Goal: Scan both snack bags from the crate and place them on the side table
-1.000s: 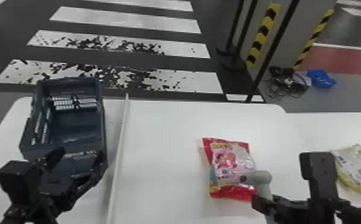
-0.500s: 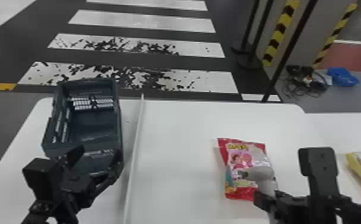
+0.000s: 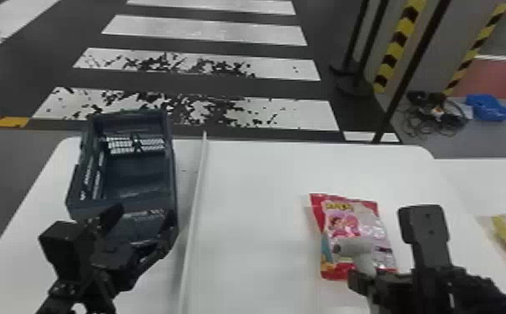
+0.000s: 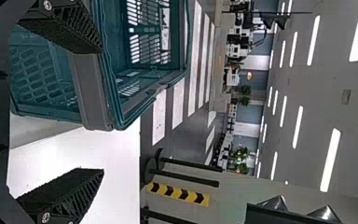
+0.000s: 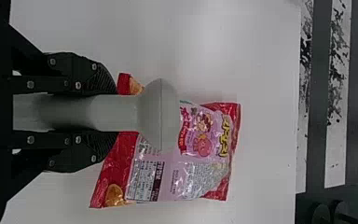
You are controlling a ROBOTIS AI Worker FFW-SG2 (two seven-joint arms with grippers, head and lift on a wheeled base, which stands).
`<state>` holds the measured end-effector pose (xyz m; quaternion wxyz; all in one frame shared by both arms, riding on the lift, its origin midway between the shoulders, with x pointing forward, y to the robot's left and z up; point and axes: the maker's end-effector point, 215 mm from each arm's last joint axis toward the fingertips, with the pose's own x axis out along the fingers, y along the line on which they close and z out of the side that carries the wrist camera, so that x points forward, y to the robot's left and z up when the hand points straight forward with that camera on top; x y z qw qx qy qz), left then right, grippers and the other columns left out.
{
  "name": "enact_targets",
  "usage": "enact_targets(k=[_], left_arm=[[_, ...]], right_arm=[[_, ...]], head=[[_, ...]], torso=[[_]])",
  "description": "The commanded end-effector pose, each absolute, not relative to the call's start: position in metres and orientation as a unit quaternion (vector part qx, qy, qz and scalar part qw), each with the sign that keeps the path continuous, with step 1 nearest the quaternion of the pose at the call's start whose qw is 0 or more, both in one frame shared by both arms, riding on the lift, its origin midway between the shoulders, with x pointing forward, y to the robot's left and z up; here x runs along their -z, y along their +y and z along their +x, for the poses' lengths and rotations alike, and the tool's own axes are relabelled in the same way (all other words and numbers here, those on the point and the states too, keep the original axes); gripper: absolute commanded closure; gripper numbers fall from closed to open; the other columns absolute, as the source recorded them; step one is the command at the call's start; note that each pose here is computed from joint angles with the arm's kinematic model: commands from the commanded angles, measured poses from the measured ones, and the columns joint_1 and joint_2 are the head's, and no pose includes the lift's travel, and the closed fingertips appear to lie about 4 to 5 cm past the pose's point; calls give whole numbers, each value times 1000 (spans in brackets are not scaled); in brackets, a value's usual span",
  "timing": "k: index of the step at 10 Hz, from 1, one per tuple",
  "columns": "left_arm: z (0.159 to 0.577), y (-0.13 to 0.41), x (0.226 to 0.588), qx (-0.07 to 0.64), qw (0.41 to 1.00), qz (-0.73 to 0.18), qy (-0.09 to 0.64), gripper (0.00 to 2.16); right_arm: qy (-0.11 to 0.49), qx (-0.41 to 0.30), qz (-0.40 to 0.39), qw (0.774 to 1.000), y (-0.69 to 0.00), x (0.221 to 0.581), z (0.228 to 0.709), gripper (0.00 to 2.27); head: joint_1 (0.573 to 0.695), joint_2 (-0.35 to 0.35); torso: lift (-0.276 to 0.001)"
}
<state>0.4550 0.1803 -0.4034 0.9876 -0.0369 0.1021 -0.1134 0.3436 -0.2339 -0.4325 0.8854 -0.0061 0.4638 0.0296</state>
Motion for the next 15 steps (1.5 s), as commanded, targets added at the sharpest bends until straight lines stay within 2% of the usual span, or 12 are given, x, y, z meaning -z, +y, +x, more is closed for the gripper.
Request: enact_targets(k=[1,8,15], left_arm=[[454,182,405,112,988,-37,104,87],[454,186,408,109,988,-35,106,87],[455,187,408,109,988,-35,106,87]], right_arm=[[461,-36,-10,887,-229,435,353,2250],[462,-28,-30,886,-233,445,370,2250],[459,-15,-34,888,-242,440,370,2250]], head=[[695,-77],[695,-65],[695,-68]], torso=[[-95],[-95],[-95]])
